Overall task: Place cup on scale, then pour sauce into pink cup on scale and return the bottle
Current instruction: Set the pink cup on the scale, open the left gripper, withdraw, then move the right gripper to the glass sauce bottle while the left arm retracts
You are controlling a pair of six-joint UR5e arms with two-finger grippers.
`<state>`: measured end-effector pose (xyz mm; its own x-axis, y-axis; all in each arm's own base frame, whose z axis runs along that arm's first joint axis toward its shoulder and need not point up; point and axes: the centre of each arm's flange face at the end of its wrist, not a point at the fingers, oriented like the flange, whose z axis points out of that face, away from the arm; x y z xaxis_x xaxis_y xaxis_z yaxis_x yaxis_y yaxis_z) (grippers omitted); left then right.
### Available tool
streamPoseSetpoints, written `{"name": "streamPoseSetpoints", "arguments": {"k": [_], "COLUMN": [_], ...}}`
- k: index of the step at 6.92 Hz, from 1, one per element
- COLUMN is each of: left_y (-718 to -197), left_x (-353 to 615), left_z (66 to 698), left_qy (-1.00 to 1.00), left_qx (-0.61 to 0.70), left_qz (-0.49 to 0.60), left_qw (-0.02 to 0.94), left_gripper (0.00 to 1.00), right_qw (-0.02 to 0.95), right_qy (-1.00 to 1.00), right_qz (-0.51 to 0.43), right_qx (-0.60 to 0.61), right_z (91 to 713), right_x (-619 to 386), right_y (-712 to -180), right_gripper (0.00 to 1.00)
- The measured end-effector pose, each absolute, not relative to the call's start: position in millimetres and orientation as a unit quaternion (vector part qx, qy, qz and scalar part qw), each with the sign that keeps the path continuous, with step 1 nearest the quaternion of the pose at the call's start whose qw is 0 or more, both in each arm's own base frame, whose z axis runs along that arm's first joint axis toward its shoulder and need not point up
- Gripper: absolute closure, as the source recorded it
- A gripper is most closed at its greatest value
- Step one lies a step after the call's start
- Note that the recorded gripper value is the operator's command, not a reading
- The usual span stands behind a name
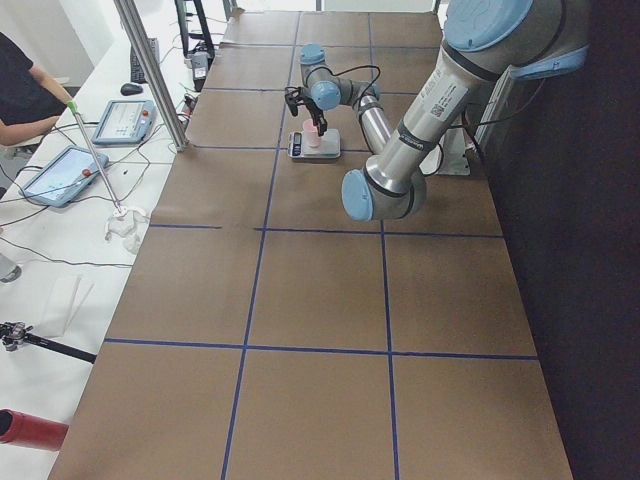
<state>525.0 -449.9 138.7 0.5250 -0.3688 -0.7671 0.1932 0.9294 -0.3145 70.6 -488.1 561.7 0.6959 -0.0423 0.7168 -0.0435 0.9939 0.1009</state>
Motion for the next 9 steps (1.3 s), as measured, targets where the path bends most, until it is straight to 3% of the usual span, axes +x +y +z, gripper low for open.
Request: {"name": "streamPoseSetpoints", "arguments": {"k": [4,6,9], "left_y": [-426,-453,-509], "left_x": [446,409,330], "left_z": [145,173,212], "left_qy": [0.481,0.452,0.419], "left_qx": [-0.051,-0.005,0.065], "left_qz": [-0.082,-0.029,-0.006], "left_qw": [0.872,0.892,0.906], "left_gripper": [0.00,0.00,0.00], "right_qw": [0.914,0.914,0.919], "right_qy": [-0.400,-0.404,-0.388], "right_qz": [-0.004,0.010,0.059], "right_qx": [0.062,0.046,0.033], "right_z": [523,445,346], "right_x": [68,43,-100], "right_y": [-478,-452,-419], "right_gripper": [0.00,0.00,0.00]}}
